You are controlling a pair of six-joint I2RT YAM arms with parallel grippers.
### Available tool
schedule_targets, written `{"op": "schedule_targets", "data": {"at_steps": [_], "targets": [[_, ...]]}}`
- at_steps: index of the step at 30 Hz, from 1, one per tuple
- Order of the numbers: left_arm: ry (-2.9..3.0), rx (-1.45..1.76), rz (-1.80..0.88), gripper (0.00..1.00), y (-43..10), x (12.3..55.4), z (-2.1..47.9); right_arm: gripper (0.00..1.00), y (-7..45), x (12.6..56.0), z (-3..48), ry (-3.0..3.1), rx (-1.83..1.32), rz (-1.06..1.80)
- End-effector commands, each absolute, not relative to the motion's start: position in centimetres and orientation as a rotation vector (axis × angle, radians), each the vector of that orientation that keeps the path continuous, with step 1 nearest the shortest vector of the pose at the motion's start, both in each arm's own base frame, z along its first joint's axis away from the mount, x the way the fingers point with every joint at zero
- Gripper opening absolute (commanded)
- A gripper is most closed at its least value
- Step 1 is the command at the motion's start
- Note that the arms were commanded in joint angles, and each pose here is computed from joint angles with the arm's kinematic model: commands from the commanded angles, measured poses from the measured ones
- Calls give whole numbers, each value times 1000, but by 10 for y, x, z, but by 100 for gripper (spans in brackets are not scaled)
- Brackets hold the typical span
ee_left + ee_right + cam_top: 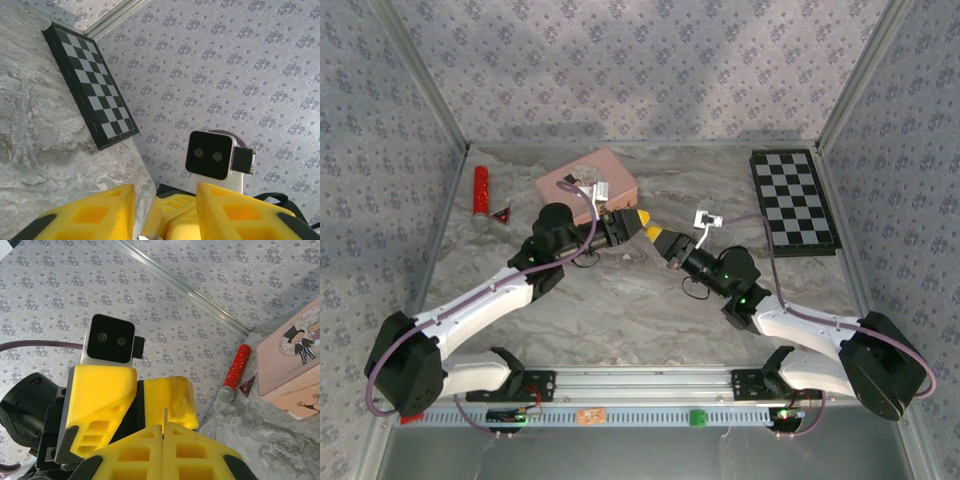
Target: Unlock the padlock with the key
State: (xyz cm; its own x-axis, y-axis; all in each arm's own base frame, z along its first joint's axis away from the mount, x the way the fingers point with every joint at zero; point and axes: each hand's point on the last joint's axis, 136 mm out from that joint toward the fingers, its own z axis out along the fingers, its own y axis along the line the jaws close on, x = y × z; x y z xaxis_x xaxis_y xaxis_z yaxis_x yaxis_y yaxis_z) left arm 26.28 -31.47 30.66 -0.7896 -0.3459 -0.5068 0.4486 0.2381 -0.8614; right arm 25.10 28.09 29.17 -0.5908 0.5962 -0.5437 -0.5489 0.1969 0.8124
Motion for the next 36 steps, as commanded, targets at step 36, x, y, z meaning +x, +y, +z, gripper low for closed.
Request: {"op": "schedule_targets", "data": {"at_steps": [36], "targets": [[1787,186,-1692,11,-324,253,335,0,272,260,294,1488,144,1569]]}}
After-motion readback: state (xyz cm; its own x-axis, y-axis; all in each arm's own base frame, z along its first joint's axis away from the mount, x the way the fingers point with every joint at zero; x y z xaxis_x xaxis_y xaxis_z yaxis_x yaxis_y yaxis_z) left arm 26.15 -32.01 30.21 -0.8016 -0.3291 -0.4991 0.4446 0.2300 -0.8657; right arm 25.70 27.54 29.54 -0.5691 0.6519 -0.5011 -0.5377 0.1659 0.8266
